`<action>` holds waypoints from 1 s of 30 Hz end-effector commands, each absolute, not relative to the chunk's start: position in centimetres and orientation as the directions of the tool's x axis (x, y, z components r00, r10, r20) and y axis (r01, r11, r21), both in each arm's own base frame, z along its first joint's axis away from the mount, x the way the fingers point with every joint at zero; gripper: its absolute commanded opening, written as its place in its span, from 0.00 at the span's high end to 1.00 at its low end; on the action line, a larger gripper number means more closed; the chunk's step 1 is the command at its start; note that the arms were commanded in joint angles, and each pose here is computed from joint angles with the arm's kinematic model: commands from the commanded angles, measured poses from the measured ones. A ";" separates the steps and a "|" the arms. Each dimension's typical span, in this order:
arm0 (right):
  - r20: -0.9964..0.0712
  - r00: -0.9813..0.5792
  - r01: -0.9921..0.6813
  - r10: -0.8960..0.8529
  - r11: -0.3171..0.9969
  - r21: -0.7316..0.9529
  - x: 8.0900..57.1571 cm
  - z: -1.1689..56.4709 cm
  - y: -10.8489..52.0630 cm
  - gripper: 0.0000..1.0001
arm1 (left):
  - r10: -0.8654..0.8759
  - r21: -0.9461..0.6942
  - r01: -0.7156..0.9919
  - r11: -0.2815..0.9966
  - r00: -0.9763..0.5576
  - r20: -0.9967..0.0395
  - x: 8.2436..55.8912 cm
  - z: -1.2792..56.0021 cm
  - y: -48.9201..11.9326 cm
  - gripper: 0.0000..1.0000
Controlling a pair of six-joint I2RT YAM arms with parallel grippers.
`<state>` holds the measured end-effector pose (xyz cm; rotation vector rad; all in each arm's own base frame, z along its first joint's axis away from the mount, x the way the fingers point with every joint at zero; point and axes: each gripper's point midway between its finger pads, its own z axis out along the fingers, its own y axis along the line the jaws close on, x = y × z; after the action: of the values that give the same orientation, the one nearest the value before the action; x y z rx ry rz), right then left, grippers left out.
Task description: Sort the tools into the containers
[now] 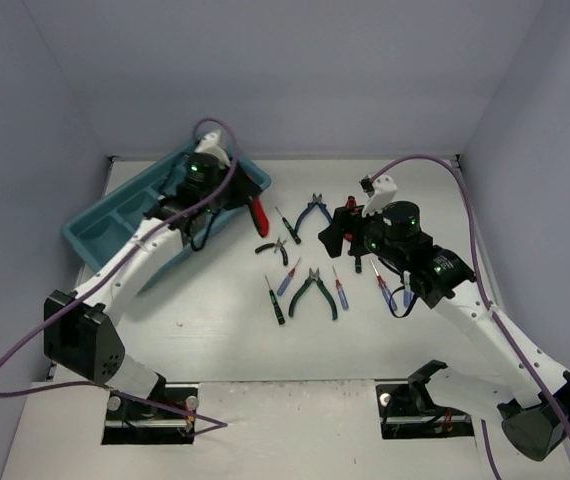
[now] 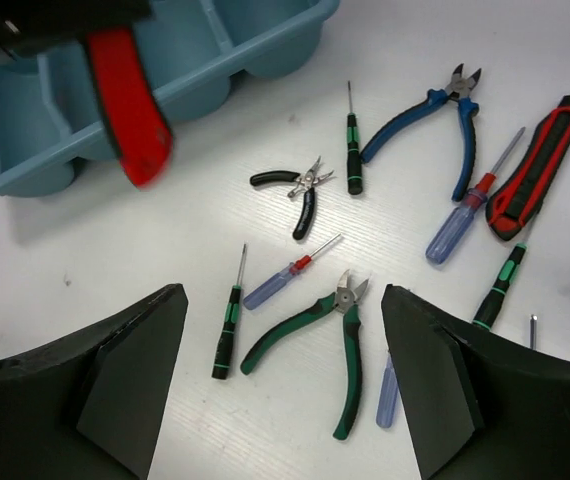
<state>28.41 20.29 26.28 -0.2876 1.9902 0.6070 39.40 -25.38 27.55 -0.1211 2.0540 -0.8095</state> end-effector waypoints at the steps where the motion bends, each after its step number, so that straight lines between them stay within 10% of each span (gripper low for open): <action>1: -0.911 -0.400 -0.397 0.098 0.878 0.269 29.5 27.8 18.8 0.23 | -0.427 -0.561 0.145 0.815 -0.504 -0.751 41.5 30.5 -16.5 0.96; 12: -0.889 -0.455 -0.319 0.057 0.921 0.222 30.7 24.6 16.8 0.23 | -0.564 -0.537 -0.219 0.815 -0.517 -0.644 46.9 22.7 2.1 0.87; 30: -0.775 -0.609 0.064 0.166 0.985 0.160 39.8 17.0 10.4 0.26 | -0.566 -0.466 -0.325 0.823 -0.545 -0.619 46.7 22.9 5.9 0.09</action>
<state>36.05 11.36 15.92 0.0483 2.2787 0.2100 47.54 5.46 14.85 -0.7404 2.3272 -0.4266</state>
